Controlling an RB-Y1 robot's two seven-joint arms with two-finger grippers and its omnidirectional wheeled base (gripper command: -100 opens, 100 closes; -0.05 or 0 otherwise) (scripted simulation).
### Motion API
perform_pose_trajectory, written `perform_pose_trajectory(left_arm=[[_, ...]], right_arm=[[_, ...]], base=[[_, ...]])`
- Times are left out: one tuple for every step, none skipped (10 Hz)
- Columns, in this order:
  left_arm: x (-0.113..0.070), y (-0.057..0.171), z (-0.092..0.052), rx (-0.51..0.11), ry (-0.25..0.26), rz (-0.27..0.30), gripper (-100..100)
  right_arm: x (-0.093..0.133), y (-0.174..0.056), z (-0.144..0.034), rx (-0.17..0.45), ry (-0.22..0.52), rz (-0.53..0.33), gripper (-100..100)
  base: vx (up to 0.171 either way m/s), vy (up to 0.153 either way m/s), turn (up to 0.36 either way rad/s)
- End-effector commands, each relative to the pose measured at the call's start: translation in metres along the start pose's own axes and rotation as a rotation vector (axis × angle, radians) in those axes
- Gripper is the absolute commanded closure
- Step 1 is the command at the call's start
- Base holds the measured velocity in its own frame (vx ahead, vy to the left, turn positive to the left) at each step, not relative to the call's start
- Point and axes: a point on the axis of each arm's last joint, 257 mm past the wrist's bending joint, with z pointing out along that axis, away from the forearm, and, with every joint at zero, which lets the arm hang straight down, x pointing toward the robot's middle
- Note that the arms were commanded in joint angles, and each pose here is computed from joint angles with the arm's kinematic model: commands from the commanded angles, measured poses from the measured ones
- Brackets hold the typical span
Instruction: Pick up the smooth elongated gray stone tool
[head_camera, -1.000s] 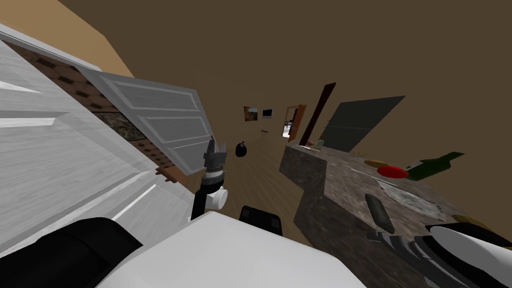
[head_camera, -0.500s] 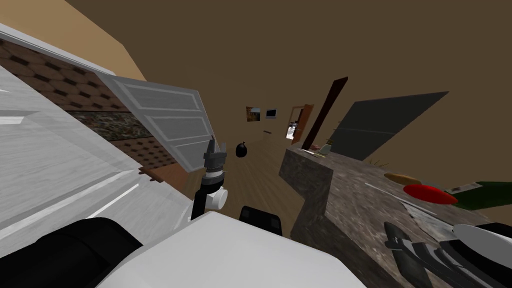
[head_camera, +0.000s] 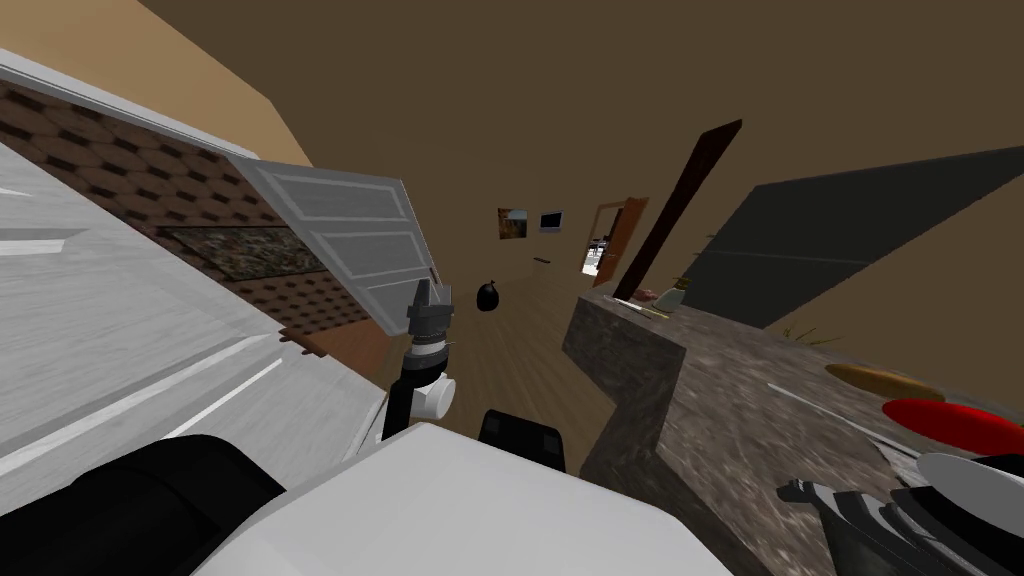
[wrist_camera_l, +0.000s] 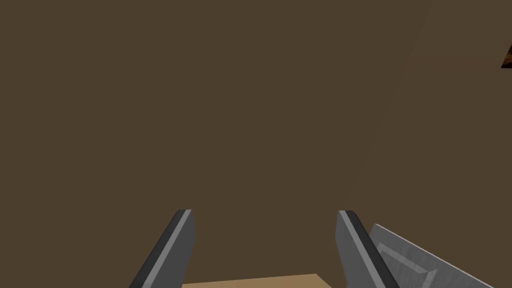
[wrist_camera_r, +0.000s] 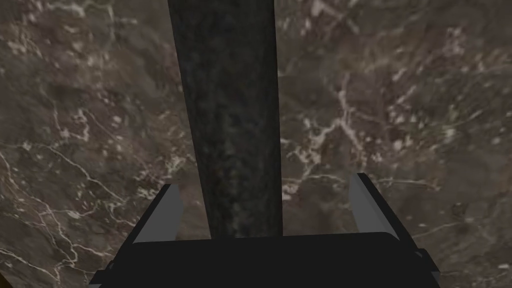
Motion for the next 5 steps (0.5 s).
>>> perform_pose_trajectory(left_arm=[[0.0,0.0,0.0,0.0,0.0,0.0,0],[0.0,0.0,0.0,0.0,0.0,0.0,0],[0.0,0.0,0.0,0.0,0.0,0.0,0],[0.0,0.0,0.0,0.0,0.0,0.0,0],[0.0,0.0,0.0,0.0,0.0,0.0,0]], right_arm=[[0.001,-0.007,0.007,0.0,0.004,0.054,-100],[0.001,-0.009,0.009,0.001,0.005,0.073,-100],[0.001,-0.012,0.012,0.001,0.007,0.093,-100],[0.001,-0.014,0.015,0.001,0.008,0.112,-100],[0.002,-0.019,0.02,0.001,0.012,0.15,-100]], base=[[-0.19,-0.041,0.363],[-0.192,-0.01,0.268],[-0.135,-0.003,0.156],[-0.11,-0.012,0.182],[-0.154,-0.009,0.375]])
